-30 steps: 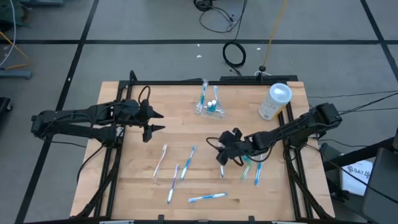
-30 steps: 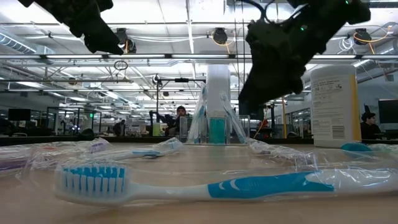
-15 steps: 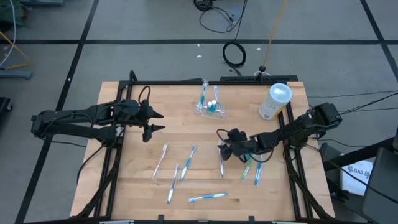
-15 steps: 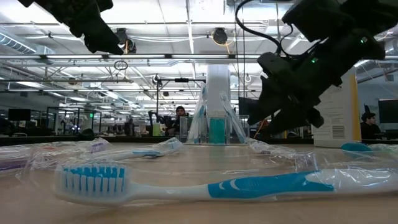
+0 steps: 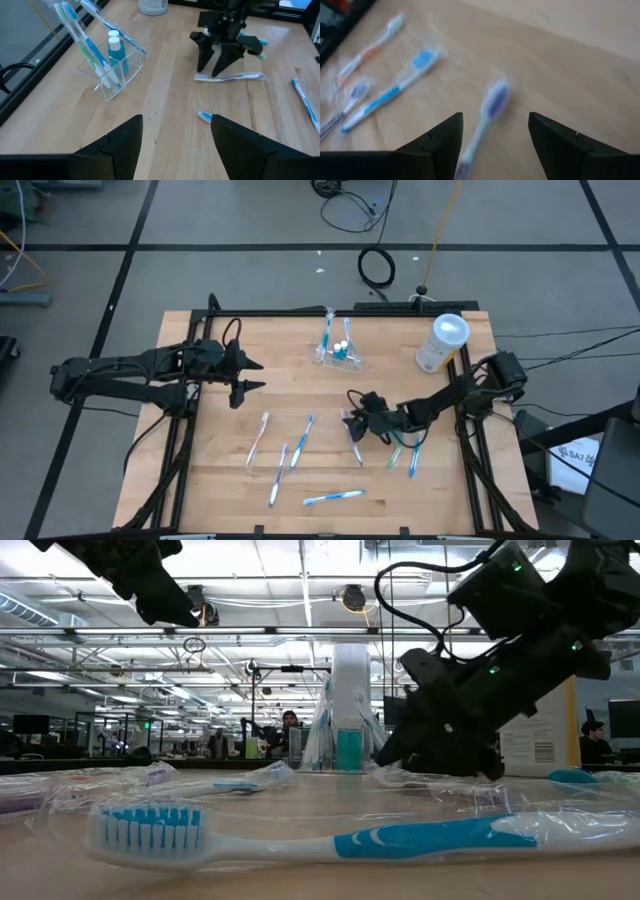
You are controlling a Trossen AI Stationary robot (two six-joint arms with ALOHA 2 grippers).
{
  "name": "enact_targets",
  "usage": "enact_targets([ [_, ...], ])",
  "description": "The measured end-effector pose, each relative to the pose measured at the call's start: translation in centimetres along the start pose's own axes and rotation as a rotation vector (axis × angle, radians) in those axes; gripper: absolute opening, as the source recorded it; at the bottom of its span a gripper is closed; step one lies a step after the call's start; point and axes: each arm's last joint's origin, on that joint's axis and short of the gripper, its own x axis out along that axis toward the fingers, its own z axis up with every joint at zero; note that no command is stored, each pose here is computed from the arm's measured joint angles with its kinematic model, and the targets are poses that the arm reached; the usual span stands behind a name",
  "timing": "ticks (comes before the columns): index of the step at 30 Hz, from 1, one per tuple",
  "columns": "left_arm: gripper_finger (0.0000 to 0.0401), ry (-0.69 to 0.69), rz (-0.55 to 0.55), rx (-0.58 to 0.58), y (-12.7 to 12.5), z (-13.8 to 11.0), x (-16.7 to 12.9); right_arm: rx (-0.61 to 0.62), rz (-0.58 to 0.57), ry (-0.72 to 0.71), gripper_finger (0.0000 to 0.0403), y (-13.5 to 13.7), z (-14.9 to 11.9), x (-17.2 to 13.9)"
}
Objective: Pick & Place toothbrushing station
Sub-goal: Put the right purple toothbrush into the right section of the transparent organizer
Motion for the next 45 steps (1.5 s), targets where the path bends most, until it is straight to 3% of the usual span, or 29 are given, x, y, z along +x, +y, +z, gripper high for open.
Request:
enact_targets([
  [10, 0.0239, 0.0, 0.0, 0.001, 0.0, 0.0, 0.0, -0.216, 0.004, 0.007, 0.0206, 0.1, -0.3, 0.7],
  [22, 0.0239, 0.0, 0.0, 0.004, 0.0, 0.0, 0.0, -0.208, 0.008, 0.008, 0.0071, 0.3, -0.2, 0.8],
  [28, 0.0239, 0.0, 0.0, 0.018, 0.0, 0.0, 0.0, -0.201, 0.112, -0.041, 0.0008, 1.2, 0.7, 0.6],
  [33, 0.0239, 0.0, 0.0, 0.028, 0.0, 0.0, 0.0, -0.219, 0.179, -0.174, 0.0006, 2.3, 3.3, -0.7],
  [38, 0.0239, 0.0, 0.0, 0.03, 0.0, 0.0, 0.0, -0.323, 0.19, -0.474, 0.0002, 3.7, 7.4, -3.4],
  [45, 0.0239, 0.0, 0.0, 0.054, 0.0, 0.0, 0.0, -0.645, 0.024, -0.951, 0.0001, 4.2, 13.0, -7.1],
])
